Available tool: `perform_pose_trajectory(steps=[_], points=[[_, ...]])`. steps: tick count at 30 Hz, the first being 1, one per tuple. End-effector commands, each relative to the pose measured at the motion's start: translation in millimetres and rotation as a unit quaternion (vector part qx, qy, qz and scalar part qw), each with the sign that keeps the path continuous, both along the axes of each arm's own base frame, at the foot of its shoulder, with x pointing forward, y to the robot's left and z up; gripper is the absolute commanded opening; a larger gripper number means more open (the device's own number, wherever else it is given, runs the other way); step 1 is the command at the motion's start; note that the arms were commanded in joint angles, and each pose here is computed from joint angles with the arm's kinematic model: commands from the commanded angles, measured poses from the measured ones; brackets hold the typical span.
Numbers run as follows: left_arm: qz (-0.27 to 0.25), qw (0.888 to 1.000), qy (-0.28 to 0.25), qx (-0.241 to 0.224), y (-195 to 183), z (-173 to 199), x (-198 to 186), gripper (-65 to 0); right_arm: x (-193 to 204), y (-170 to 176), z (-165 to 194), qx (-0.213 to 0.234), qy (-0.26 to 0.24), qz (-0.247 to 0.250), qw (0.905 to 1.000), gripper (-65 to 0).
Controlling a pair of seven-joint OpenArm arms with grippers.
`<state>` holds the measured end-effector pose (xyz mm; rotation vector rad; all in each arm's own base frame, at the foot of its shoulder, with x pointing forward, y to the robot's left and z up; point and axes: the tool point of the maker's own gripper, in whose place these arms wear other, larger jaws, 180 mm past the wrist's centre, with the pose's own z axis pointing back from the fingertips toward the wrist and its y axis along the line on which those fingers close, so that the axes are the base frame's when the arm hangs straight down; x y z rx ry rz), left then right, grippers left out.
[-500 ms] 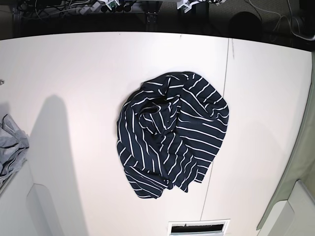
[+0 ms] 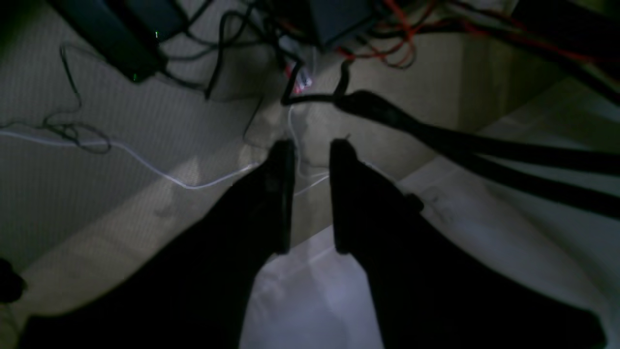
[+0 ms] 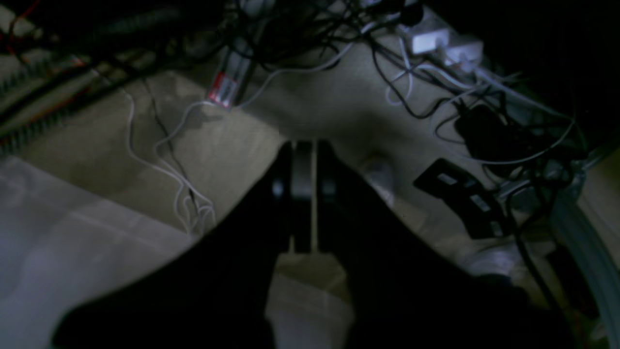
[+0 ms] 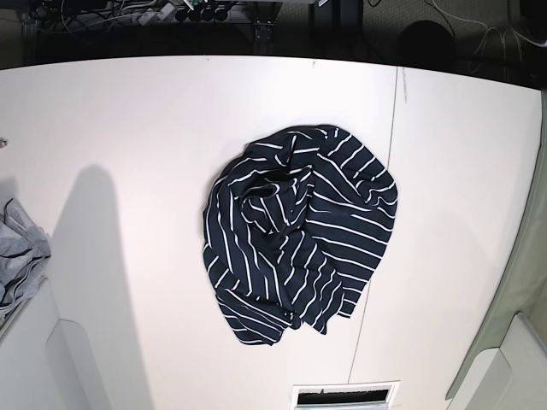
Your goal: Layout the t-shirt on the table in an organized manner, then fold the t-shirt properly
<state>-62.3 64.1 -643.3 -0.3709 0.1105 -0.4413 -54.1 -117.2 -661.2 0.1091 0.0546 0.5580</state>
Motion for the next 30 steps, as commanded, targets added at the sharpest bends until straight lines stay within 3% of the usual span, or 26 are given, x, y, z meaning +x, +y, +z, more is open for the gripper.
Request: perform_pose_trajectory(steps=[1, 10, 16, 19, 23, 30], points=[[-0.001, 1.0, -0.002, -0.006, 0, 2, -3, -49.1, -6, 0, 1, 0.0, 0.001, 0.002, 1.0, -64.4], [-0.004, 0.998, -0.052, -0.017, 8, 16, 5, -49.1, -17, -20, 9, -0.001, -0.026, 0.009, 0.9996, -64.4], [0.059, 0.994, -0.074, -0.046, 11, 33, 17, -49.1, -19, -26, 27, 0.012, -0.065, 0.021, 0.9976, -64.4], [0.124, 0.984, -0.096, -0.083, 13, 51, 34, -49.1, -17, -28, 43, 0.026, -0.091, 0.008, 0.9955, -64.4], [0.169, 0.971, -0.149, -0.086, 36, 78, 57, -49.1, -1, -26, 75, 0.057, -0.137, -0.026, 0.9885, -64.4], [0.219, 0.938, -0.256, -0.079, 80, 152, 101, -49.0, 45, -10, 155, 0.128, -0.231, -0.008, 0.9645, -64.4]])
